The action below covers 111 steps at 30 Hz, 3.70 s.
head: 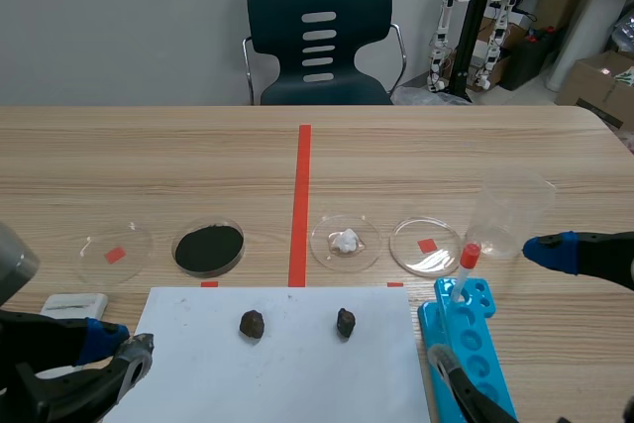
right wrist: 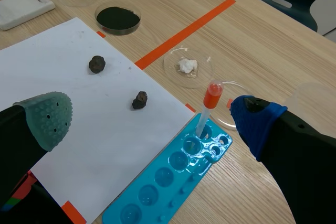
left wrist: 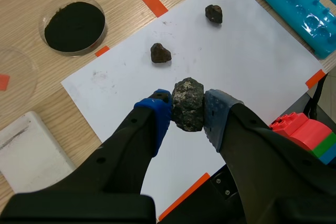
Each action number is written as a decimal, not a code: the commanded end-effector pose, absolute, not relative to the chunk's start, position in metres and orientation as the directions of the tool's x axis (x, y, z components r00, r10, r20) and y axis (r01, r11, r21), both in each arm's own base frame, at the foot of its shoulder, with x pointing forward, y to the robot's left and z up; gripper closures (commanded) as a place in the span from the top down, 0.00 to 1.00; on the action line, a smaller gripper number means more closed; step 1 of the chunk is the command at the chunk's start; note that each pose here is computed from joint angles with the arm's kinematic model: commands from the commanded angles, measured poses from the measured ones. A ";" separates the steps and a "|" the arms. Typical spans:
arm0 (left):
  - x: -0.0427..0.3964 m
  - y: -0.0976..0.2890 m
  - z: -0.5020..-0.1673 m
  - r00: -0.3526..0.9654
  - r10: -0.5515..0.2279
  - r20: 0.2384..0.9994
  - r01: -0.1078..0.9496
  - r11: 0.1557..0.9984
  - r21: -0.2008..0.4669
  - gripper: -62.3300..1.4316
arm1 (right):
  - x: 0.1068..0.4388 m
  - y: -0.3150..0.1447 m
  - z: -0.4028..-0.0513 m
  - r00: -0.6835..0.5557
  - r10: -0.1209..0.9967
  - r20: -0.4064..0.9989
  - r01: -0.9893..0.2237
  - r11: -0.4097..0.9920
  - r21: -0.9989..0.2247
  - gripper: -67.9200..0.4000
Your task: Put the mineral in the empty petri dish
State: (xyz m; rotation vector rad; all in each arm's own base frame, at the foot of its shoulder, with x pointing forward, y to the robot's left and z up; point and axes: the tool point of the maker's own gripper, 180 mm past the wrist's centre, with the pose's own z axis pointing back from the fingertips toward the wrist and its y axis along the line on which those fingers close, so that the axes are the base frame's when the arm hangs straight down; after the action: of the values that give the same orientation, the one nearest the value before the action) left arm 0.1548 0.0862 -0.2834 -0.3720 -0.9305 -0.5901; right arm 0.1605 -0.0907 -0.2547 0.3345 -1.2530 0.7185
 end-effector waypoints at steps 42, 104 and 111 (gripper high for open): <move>0.194 0.064 -0.272 0.355 -0.351 0.866 0.672 0.740 0.025 0.16 | 0.164 -0.091 -0.249 0.116 0.298 0.947 -0.649 0.745 -0.155 0.94; 0.363 0.229 -0.402 0.713 -0.045 0.699 -0.037 0.994 0.102 0.17 | 0.164 -0.091 -0.249 0.116 0.298 0.947 -0.649 0.745 -0.155 0.94; 0.363 0.229 -0.402 0.713 -0.046 0.699 -0.037 0.994 0.103 0.33 | 0.164 -0.091 -0.249 0.116 0.298 0.947 -0.649 0.745 -0.155 0.94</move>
State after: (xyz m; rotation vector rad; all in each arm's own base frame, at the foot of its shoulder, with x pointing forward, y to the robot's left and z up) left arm 0.3552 0.2281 -0.4106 0.1101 -0.7476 -0.0093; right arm 0.1605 -0.0907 -0.2547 0.3345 -1.2530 0.7185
